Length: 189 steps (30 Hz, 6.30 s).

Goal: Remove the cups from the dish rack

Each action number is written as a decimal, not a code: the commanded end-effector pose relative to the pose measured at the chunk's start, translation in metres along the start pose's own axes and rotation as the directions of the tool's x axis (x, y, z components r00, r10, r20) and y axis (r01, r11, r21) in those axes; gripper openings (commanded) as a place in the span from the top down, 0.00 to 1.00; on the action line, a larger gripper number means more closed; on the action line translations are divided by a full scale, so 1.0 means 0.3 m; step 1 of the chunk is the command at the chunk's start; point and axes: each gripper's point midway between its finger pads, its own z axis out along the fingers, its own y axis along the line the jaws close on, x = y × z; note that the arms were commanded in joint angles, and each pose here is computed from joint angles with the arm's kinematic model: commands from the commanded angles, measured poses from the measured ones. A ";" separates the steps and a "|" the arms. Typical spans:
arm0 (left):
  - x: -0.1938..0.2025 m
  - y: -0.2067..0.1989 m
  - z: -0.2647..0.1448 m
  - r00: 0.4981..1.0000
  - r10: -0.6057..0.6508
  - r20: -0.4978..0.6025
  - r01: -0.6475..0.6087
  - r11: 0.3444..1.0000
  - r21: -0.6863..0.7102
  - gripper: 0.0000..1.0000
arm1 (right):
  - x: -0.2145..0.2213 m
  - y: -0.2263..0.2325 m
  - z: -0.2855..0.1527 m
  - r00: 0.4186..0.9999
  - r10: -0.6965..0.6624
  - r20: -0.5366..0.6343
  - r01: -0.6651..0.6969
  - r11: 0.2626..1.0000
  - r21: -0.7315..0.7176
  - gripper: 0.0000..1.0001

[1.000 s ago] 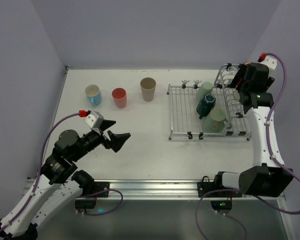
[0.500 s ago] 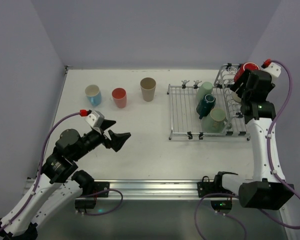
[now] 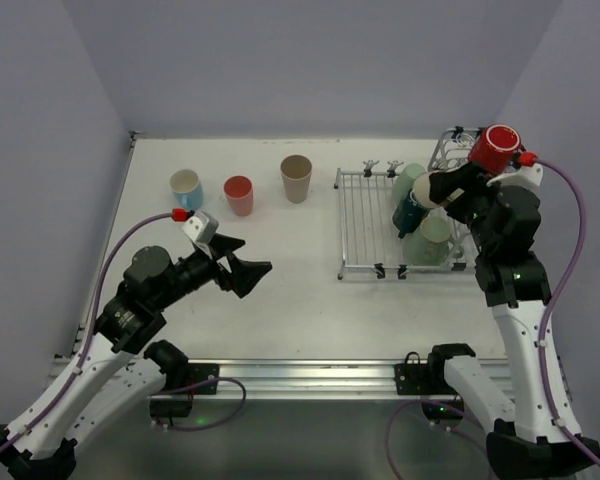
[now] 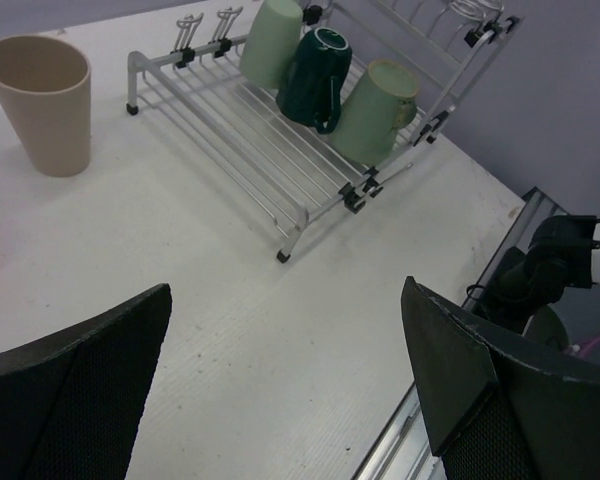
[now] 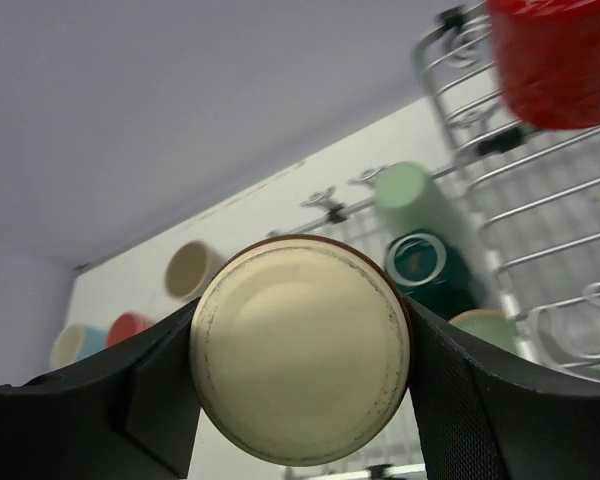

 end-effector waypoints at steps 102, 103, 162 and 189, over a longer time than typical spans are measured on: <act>0.106 1.119 -0.158 0.882 -0.460 -0.103 0.048 0.306 -0.951 0.25 | 0.747 0.383 -0.301 0.879 -0.155 -0.451 -0.226 0.697 -0.681 0.02; 0.078 1.110 -0.154 0.892 -0.443 -0.089 0.062 0.315 -0.947 0.22 | 0.745 0.383 -0.304 0.881 -0.151 -0.449 -0.229 0.694 -0.683 0.04; 0.083 -0.140 0.003 0.990 0.102 -0.096 -0.077 0.969 0.234 0.00 | -0.271 -0.256 0.398 0.964 -0.259 -0.057 0.256 0.850 0.461 0.01; 0.111 -0.131 0.037 0.984 0.104 -0.143 -0.070 0.971 0.228 0.00 | -0.229 -0.360 0.522 0.950 -0.274 -0.152 0.313 0.814 0.488 0.01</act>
